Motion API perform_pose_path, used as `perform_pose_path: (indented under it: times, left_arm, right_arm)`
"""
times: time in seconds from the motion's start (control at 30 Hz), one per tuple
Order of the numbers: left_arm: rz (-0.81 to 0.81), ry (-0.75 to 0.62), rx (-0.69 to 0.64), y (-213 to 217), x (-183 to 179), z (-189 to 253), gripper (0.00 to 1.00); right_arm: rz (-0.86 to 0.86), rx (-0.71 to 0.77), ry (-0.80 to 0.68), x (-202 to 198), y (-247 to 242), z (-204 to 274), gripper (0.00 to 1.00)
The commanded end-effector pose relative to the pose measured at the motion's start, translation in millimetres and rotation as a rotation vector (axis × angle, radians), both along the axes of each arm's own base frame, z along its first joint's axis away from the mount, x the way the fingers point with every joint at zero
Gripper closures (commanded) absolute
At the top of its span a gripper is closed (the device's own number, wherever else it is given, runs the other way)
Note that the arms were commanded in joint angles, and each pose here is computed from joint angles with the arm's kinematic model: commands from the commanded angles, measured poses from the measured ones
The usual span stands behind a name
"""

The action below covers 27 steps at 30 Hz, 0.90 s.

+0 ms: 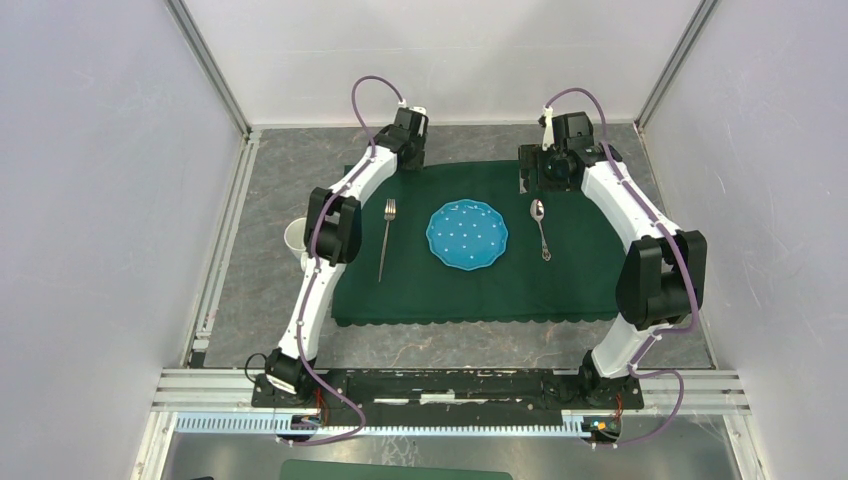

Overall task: Set the dinner table for one person
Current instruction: Pick up the knife at the corner of the board.

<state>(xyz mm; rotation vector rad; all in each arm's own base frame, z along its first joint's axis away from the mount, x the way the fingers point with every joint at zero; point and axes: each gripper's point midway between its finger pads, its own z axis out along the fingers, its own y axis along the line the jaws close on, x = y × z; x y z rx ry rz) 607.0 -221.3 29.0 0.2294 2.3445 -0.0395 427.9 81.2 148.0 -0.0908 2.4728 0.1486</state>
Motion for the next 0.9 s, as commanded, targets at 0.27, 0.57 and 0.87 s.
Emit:
perform_pose_path:
  times: [0.27,0.57,0.87]
  left_arm:
    - [0.048,-0.188,-0.073,18.6,15.4,123.0,0.49]
    - [0.097,-0.191,-0.132,28.0,14.8,134.9,0.51]
    - [0.087,-0.104,-0.136,21.6,10.8,88.3,0.53]
  right_arm:
    - [-0.008,0.021,-0.033,7.1,1.6,6.8,0.05]
    - [0.003,0.034,-0.028,11.8,5.5,5.1,0.06]
    - [0.003,0.021,-0.027,11.0,2.7,5.0,0.06]
